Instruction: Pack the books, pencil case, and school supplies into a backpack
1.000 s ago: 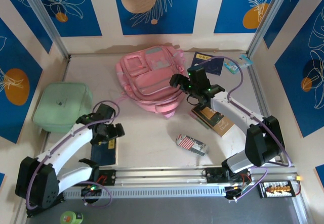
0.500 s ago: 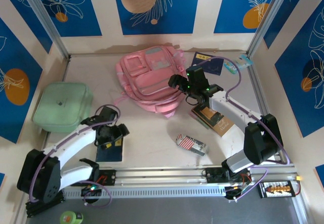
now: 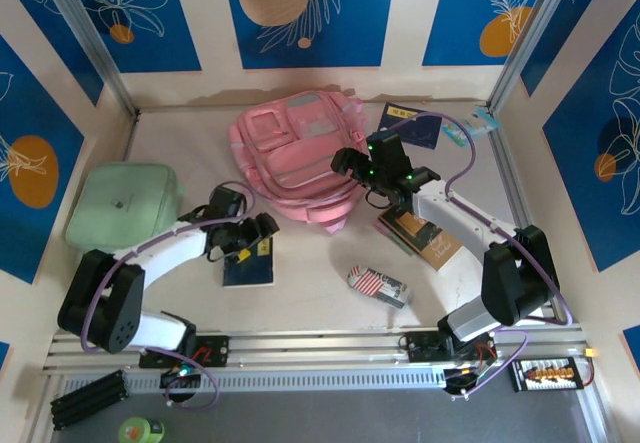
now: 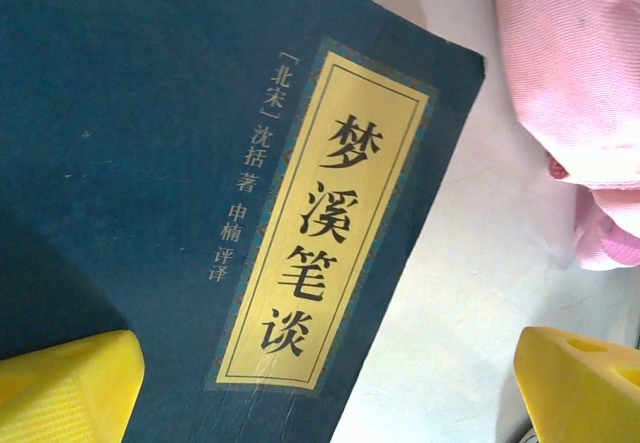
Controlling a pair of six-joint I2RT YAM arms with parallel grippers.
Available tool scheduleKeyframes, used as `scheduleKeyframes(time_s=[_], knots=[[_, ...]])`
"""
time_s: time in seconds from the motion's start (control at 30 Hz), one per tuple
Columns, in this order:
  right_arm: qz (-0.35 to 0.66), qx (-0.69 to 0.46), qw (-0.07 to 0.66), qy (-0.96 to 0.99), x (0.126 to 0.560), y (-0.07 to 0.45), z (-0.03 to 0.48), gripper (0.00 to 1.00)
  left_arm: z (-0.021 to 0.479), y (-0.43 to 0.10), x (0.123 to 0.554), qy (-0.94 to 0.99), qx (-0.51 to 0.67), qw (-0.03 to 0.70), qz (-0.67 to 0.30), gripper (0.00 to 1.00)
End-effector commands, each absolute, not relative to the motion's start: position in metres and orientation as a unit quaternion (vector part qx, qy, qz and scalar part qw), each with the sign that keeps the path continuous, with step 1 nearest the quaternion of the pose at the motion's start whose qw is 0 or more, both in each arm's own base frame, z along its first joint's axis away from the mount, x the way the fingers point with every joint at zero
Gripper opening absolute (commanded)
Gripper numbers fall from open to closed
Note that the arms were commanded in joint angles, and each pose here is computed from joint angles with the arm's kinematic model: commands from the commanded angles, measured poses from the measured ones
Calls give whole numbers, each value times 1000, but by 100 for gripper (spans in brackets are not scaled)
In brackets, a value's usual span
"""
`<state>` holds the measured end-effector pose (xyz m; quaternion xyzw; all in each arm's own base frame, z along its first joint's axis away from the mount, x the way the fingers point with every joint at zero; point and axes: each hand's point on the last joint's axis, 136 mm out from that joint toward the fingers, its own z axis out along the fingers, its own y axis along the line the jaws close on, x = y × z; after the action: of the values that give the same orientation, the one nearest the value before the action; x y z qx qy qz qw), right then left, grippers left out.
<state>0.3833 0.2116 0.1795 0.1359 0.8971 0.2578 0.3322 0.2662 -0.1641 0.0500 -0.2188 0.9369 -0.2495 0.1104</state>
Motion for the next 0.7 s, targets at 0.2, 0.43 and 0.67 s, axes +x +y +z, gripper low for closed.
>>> scheduleKeyframes(time_s=[0.2,0.43,0.67], knots=[[274,26,318,907,366,261,190,95,78,-122,265,955,-173,143,-194,100],[277,-95,278,915,338,331,175,94,64,-85,254,960,-192,126,-157,100],[267,-197,234,914,314,385,151,92,49,-72,243,958,-216,109,-155,100]])
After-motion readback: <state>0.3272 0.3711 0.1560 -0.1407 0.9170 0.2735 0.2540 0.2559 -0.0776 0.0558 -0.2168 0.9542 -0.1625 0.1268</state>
